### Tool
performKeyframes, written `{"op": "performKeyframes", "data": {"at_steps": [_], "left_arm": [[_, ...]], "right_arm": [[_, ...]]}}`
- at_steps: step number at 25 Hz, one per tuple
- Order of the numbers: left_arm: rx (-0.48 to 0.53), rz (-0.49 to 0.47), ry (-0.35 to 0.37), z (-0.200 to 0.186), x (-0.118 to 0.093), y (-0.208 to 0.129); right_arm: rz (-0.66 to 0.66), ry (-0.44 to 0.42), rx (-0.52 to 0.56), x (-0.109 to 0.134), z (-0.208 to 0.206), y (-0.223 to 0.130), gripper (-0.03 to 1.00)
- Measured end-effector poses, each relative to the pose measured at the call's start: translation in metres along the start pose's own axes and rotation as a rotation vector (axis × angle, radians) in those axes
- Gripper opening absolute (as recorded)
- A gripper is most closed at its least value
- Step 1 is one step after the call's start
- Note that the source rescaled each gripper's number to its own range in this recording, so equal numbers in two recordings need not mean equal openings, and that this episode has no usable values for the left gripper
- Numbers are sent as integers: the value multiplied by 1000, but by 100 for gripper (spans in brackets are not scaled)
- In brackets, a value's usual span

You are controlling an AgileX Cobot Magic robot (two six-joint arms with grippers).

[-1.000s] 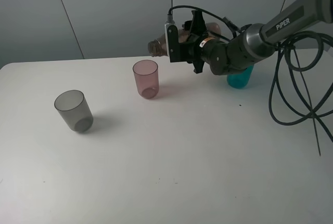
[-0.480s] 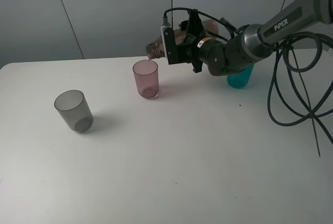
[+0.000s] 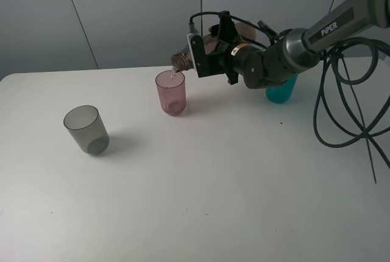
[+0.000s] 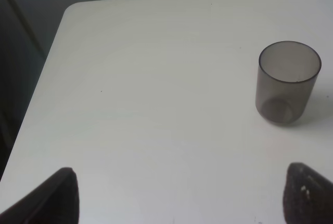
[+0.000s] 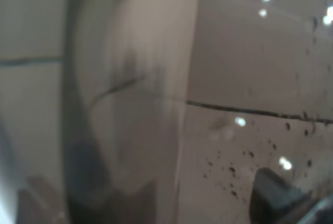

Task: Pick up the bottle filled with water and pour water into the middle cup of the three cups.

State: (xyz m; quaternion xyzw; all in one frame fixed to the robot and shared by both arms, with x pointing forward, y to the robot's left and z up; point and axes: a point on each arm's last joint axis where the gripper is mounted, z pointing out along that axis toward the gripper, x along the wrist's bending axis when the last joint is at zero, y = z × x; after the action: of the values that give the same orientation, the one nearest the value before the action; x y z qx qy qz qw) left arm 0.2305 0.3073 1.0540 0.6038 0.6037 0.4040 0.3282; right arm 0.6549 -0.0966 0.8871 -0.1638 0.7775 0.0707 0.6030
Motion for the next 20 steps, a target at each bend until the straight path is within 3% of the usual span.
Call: {"op": "performKeyframes", "data": {"at_steps": [20], "left_arm": [[0, 0, 0, 0, 0, 0]], "right_arm": [[-112, -33, 10, -3, 0, -1, 2]]}}
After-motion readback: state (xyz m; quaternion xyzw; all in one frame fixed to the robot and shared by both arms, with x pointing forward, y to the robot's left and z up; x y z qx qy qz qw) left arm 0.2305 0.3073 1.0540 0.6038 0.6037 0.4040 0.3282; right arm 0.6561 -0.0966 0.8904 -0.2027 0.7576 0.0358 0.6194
